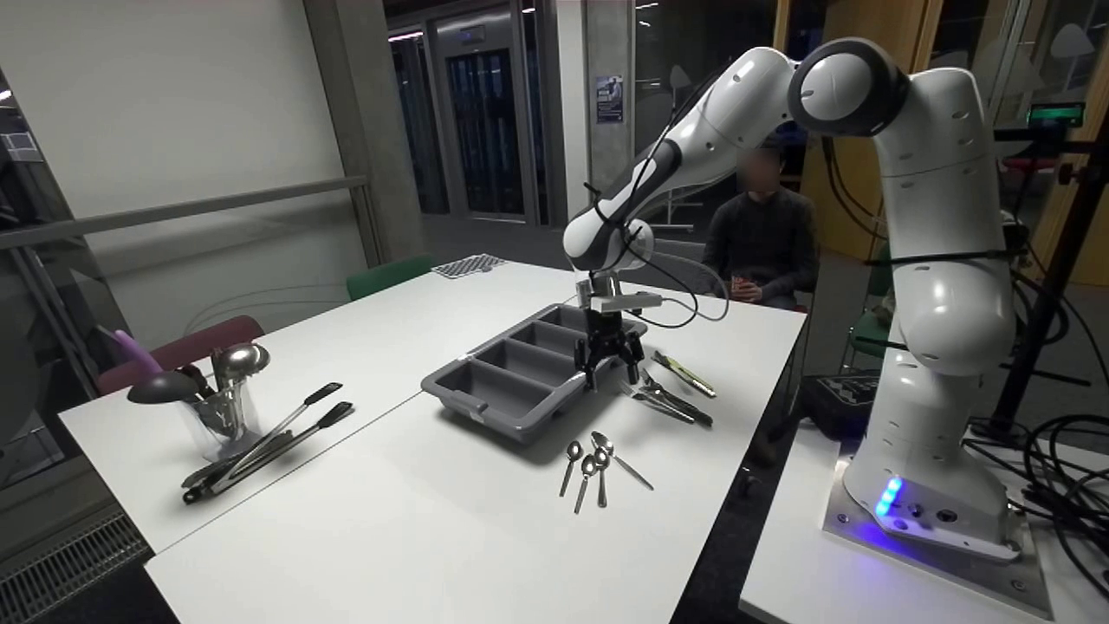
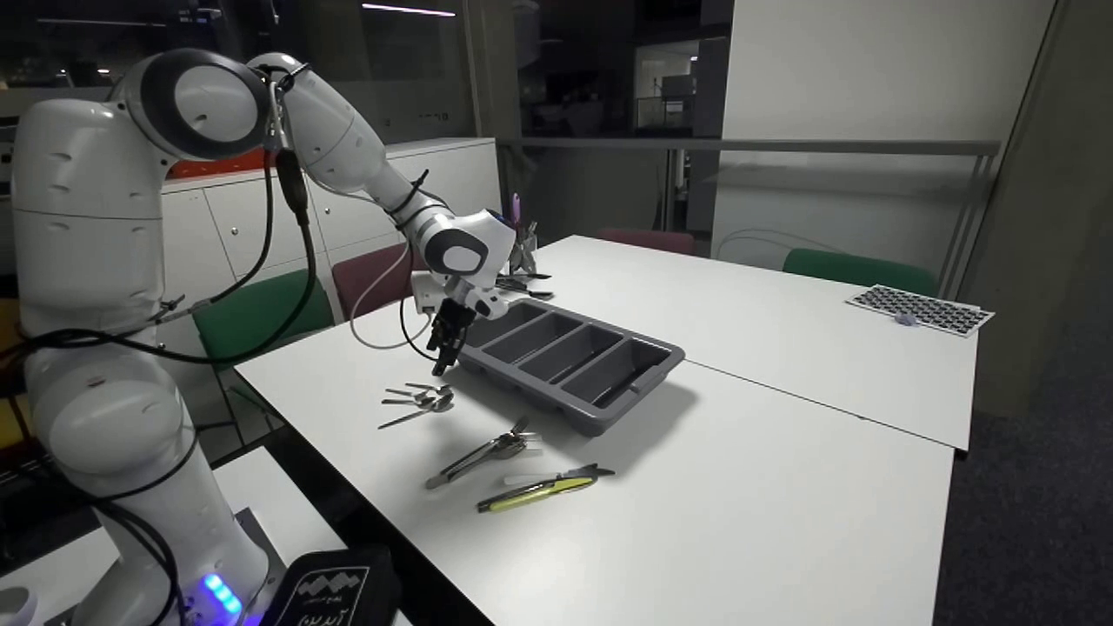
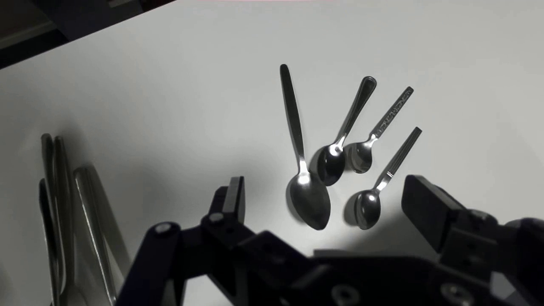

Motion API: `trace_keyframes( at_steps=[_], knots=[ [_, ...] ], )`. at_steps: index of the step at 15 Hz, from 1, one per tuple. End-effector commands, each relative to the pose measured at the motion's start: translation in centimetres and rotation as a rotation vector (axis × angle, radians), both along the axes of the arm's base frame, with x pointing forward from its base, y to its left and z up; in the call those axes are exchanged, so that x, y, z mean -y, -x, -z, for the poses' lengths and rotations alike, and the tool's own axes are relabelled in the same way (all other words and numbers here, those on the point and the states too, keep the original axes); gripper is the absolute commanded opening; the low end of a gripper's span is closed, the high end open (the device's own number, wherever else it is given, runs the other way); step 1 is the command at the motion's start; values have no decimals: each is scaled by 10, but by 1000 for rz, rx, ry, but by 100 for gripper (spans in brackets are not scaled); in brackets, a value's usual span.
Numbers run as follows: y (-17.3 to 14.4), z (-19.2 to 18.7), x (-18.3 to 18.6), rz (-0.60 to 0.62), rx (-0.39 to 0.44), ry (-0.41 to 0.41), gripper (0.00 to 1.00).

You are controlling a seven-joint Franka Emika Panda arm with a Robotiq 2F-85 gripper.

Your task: Put one silver spoon on the cutlery holder.

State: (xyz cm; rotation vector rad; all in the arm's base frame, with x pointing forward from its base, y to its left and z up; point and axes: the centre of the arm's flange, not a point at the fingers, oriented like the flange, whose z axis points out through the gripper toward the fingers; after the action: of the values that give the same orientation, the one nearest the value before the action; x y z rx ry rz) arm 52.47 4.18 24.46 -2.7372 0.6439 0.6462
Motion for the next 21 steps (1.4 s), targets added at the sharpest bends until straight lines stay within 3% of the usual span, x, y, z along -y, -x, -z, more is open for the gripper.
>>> trace_keyframes(
  at_steps=[1, 11, 21],
  knots=[
    [-4, 4, -5, 45, -28, 4, 100],
    [-16, 32, -13, 184, -118, 50, 100],
    [-42, 68, -5, 396, -156, 166, 100]
  ],
)
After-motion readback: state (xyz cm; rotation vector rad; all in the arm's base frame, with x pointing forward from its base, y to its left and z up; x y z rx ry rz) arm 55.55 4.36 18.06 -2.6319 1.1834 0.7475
